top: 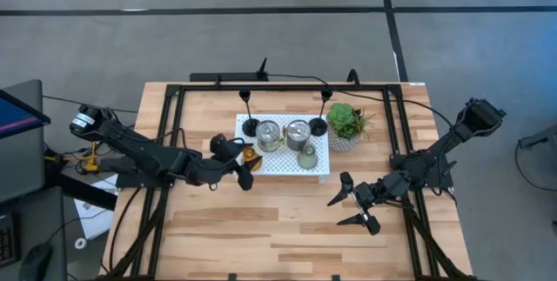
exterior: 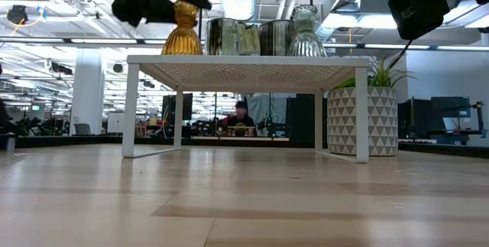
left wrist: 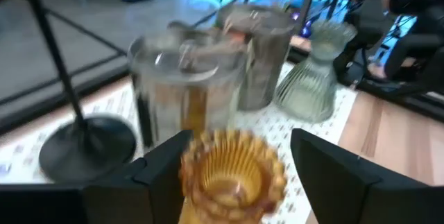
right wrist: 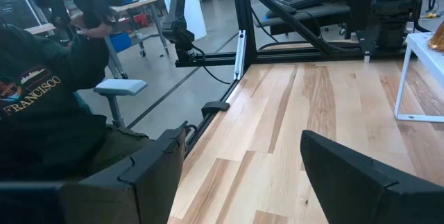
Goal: Pick & Place candle stick holders
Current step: Put the yellow candle holder on the shelf
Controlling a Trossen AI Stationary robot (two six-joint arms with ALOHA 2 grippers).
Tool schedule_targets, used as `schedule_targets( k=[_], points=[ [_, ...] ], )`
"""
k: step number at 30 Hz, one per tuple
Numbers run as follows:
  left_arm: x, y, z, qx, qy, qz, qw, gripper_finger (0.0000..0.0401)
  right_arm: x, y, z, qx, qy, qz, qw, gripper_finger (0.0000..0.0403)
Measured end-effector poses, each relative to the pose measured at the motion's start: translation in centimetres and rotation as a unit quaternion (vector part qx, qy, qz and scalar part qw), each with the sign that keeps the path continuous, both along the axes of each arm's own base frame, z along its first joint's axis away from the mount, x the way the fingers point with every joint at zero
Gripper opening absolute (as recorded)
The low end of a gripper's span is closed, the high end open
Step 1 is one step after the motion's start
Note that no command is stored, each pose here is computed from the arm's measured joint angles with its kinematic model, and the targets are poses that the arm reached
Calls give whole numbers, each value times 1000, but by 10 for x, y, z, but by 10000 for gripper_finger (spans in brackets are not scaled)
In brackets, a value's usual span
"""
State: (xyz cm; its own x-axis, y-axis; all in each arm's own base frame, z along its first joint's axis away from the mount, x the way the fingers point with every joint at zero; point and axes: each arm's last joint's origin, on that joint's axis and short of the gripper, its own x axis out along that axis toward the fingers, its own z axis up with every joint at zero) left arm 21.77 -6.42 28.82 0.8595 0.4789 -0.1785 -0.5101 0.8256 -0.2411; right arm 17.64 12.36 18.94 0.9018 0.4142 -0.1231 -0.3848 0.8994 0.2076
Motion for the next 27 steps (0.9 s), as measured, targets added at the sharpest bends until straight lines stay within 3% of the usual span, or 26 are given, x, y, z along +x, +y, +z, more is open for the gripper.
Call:
schedule_targets(
  k=[12, 23, 27],
  points=[
    [3, -1, 19, 103, -25, -18, 994, 260, 0, 0, 0, 0, 0, 0, 1000, 276],
    [-4, -15, 32, 188, -33, -59, 980, 220, 0, 0, -1, -2, 2, 0, 1000, 276],
    [-7, -26, 35, 186, -55, -107, 975, 195, 0, 0, -1, -2, 3, 0, 1000, 276]
  ],
)
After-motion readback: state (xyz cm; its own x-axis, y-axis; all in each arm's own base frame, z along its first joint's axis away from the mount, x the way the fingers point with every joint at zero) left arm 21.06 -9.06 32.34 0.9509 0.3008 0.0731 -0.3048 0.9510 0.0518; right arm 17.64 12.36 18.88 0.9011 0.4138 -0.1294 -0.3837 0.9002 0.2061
